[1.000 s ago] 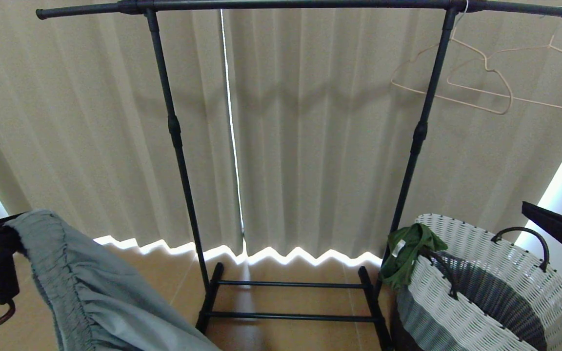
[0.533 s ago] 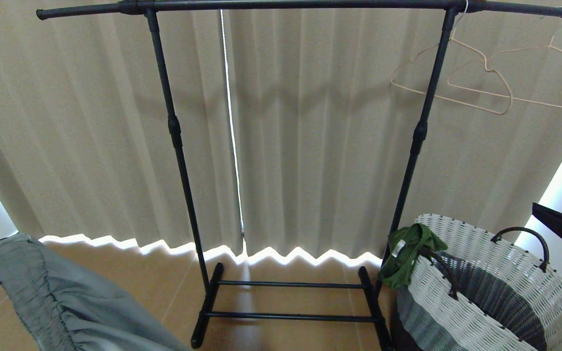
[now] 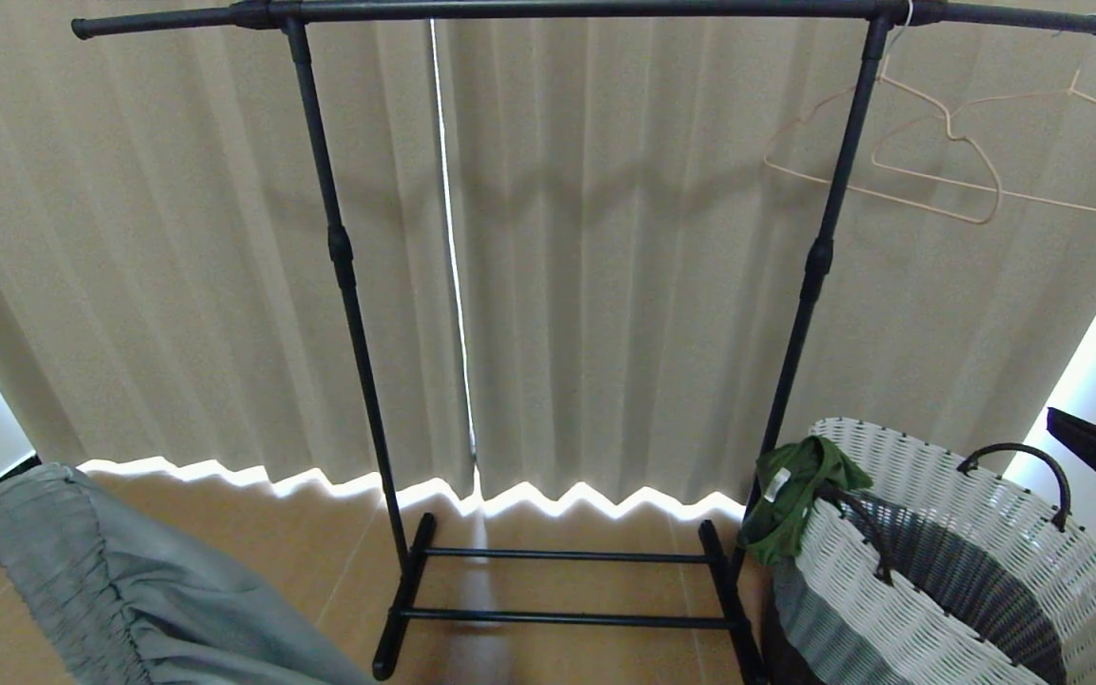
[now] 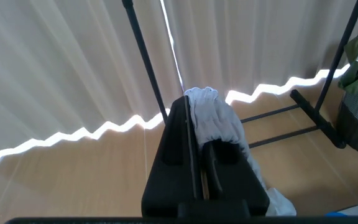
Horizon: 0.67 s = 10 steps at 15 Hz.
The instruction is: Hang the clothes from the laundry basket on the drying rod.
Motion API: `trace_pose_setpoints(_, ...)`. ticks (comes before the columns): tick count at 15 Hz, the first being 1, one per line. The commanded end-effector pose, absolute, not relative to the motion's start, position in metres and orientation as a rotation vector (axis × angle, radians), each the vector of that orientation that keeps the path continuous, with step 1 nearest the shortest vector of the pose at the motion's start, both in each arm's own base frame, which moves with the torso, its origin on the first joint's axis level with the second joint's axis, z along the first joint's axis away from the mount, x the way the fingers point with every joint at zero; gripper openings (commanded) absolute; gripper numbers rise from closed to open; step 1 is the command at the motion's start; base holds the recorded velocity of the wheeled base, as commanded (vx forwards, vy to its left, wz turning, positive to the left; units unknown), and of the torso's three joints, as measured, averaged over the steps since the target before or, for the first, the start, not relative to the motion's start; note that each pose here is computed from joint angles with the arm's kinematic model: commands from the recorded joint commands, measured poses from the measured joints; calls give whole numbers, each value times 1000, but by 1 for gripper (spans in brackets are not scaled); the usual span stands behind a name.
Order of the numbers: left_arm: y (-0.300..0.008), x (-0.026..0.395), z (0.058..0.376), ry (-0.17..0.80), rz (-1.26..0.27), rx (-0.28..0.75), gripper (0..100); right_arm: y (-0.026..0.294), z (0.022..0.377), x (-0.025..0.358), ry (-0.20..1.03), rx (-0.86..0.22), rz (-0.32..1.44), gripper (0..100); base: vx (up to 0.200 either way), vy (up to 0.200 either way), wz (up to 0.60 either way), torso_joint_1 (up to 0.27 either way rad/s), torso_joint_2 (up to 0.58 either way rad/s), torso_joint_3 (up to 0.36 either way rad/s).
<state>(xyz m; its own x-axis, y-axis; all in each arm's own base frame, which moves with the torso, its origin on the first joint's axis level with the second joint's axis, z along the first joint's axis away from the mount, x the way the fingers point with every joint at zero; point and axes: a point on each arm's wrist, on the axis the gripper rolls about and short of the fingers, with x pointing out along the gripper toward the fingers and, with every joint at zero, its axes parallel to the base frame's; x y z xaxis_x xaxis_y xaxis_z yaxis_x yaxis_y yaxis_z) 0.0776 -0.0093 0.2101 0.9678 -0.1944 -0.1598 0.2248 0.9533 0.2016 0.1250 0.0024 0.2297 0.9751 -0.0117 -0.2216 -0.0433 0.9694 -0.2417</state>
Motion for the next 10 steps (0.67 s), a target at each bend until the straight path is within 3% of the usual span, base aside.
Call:
trace_pose_setpoints(1,-9,78,210,142,-215,221,0,2,229,125,224,-248,16,100,0,0,0,0,0,0)
trace_pose_setpoints(6,-9,78,211,136,-216,218,0,2,229,125,227,-247,18,100,0,0,0,5,-31,-28)
trace_pose_setpoints(10,-9,78,211,139,-213,218,0,2,229,125,224,-247,18,100,0,0,0,74,-276,-298)
